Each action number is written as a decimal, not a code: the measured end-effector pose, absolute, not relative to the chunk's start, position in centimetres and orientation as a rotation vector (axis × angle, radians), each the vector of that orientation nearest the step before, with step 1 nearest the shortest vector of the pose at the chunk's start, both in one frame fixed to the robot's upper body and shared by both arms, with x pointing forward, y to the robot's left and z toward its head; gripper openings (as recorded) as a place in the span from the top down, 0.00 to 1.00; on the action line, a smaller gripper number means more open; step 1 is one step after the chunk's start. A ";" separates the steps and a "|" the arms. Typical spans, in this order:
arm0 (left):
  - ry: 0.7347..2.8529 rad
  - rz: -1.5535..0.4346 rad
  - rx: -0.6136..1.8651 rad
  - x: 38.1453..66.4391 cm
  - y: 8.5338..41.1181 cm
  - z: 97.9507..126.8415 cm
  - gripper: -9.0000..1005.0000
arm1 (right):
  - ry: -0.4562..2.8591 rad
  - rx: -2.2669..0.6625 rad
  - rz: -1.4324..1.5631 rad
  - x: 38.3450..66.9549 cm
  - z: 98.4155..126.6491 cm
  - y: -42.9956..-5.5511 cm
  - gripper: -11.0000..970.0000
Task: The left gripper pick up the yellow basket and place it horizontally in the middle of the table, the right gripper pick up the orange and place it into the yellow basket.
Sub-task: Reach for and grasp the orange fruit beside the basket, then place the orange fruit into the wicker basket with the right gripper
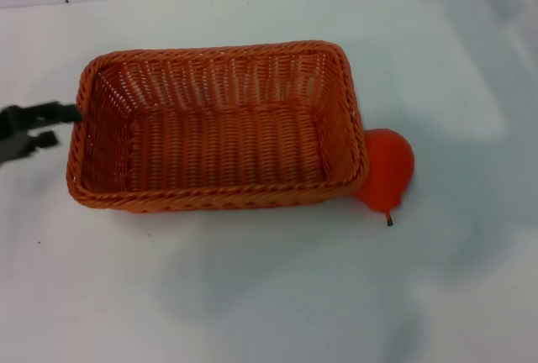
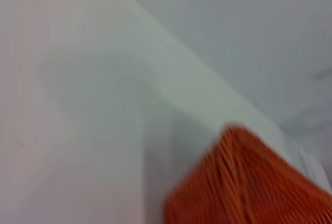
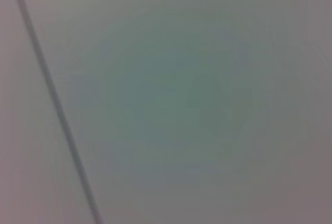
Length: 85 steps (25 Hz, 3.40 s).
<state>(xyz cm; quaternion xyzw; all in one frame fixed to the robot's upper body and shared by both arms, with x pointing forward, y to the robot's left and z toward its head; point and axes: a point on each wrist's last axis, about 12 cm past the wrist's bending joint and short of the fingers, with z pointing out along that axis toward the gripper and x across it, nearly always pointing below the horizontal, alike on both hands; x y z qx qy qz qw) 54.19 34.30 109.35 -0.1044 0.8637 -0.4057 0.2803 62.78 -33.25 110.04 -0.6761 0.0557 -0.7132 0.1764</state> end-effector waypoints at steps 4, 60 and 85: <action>2.214 -1.006 -0.339 53.7 36.3 109.1 0.29 | -0.039 -1.931 -1.905 63.3 111.8 -34.2 0.06; 1.384 -0.796 -0.066 53.7 33.4 109.2 0.30 | -1.456 -2.248 -0.440 60.5 112.3 -24.6 0.51; 1.371 -0.818 -0.072 53.8 33.3 109.3 0.30 | -1.010 -1.657 -1.191 61.5 118.5 -23.8 0.76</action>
